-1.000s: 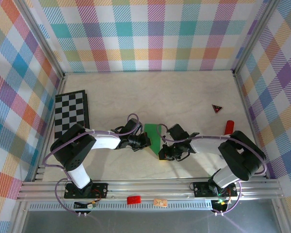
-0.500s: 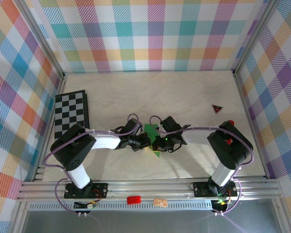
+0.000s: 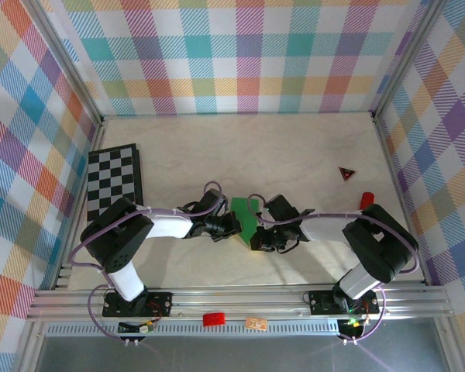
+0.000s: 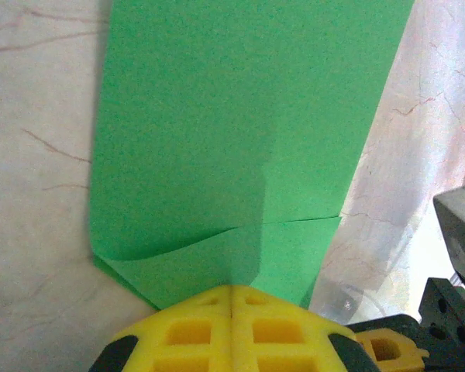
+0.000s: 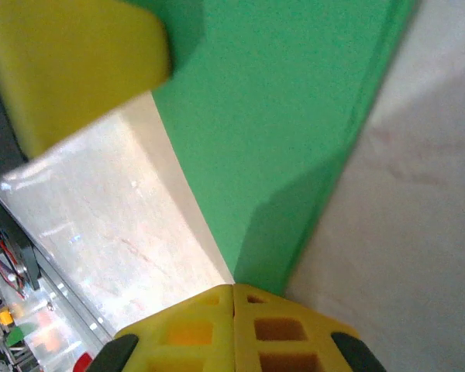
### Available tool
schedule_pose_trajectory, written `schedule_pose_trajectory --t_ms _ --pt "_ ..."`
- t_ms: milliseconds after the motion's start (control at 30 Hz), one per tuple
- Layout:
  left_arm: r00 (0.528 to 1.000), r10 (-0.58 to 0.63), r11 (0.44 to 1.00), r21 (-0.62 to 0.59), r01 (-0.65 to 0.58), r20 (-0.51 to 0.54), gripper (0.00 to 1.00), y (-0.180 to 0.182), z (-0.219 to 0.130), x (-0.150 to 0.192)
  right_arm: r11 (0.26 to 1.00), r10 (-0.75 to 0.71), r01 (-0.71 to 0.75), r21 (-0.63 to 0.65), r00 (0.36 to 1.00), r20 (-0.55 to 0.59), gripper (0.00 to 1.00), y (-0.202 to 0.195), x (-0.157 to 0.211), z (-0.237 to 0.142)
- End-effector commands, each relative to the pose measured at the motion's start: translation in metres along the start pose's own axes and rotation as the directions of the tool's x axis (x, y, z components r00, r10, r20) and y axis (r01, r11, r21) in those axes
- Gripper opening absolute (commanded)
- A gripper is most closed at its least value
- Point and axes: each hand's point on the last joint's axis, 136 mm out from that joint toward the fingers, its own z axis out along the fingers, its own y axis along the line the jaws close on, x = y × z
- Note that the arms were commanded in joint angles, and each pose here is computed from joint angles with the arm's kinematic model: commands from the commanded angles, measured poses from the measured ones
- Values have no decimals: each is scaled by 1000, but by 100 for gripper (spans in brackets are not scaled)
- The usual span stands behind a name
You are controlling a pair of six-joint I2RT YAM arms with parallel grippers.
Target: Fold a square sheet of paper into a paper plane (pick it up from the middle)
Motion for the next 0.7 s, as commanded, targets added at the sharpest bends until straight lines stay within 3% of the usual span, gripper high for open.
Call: schedule_pose_trajectory --t_ms 0,300,467,667 --pt "999 -34 988 -149 31 -21 0 42 6 11 1000 -15 15 -6 1000 -24 8 5 10 -9" --pt "999 -36 989 -146 33 -21 0 41 6 11 995 -57 62 -72 996 71 8 38 -32 -10" --pt "999 -31 990 -138 28 -18 0 38 5 10 1000 6 -6 -5 996 85 10 15 -41 9" --pt "1000 -11 994 -105 10 -13 0 25 3 6 997 60 -61 44 998 33 6 -16 -15 21"
